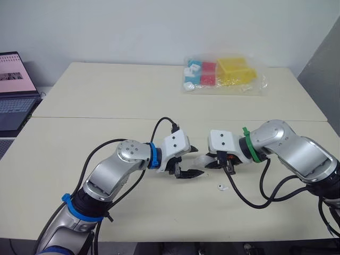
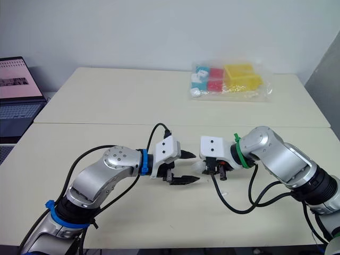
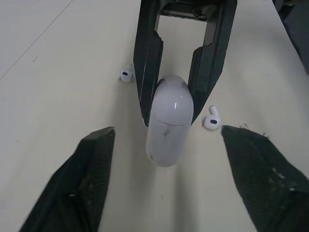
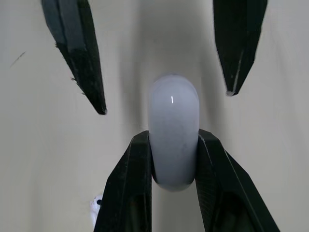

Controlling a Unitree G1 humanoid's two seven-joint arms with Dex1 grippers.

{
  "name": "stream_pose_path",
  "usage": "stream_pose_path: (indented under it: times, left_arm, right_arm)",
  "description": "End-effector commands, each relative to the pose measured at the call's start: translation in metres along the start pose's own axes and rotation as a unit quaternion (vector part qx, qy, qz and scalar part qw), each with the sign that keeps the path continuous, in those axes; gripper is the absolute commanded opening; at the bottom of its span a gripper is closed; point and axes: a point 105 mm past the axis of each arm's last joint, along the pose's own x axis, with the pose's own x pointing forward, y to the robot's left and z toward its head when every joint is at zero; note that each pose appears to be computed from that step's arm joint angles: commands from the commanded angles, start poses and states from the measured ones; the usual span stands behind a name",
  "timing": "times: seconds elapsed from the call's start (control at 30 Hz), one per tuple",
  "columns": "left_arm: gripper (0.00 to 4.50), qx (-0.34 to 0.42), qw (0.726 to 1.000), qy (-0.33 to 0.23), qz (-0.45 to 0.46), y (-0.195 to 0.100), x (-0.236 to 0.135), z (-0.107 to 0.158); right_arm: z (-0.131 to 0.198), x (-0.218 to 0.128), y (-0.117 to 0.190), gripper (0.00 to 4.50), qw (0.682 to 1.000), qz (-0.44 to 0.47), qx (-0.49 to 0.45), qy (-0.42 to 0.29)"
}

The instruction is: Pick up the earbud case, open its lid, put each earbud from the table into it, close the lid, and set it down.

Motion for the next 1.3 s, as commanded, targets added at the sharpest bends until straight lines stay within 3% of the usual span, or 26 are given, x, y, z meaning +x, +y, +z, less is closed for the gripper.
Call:
stream_pose_path:
  times: [0.03,0.2,0.23,0.6,0.87,1.0,1.1,1.2,1.3]
  left_arm:
    - [2.33,0.021,1.000,-0.008,-0.009,-0.003,0.001,0.009]
    - [0.83,0.021,1.000,-0.005,-0.012,-0.004,0.004,0.007]
    - [0.77,0.022,1.000,-0.005,-0.012,-0.004,0.004,0.007]
    - [0.77,0.025,1.000,-0.001,-0.010,-0.005,0.004,0.005]
    - [0.77,0.026,1.000,0.001,-0.005,-0.003,-0.002,-0.004]
    - [0.77,0.004,0.999,-0.039,0.009,0.002,-0.008,-0.010]
    - [0.77,-0.031,0.992,-0.123,0.012,0.001,-0.013,-0.010]
    - [0.77,-0.081,0.971,-0.207,0.091,0.017,-0.023,-0.015]
    - [0.77,-0.022,0.976,-0.189,0.108,0.014,-0.026,-0.028]
  right_arm:
    - [0.009,-0.008,-0.003,0.78,1.000,-0.015,-0.020,-0.012]
    - [0.013,-0.007,-0.002,0.78,0.999,-0.013,-0.023,-0.018]
    - [0.013,-0.007,-0.002,0.78,0.999,-0.012,-0.024,-0.019]
    - [0.015,-0.008,0.003,0.78,0.999,0.003,-0.023,-0.023]
    - [0.004,-0.022,-0.007,3.48,1.000,-0.020,-0.020,0.000]
    - [-0.009,-0.050,-0.018,3.49,0.998,-0.047,-0.032,0.026]
    - [-0.009,-0.067,-0.023,3.49,0.995,-0.069,-0.066,0.014]
    - [0.000,-0.075,-0.022,3.49,0.991,-0.089,-0.093,-0.044]
    - [0.006,-0.074,-0.018,3.49,0.984,-0.115,-0.098,-0.091]
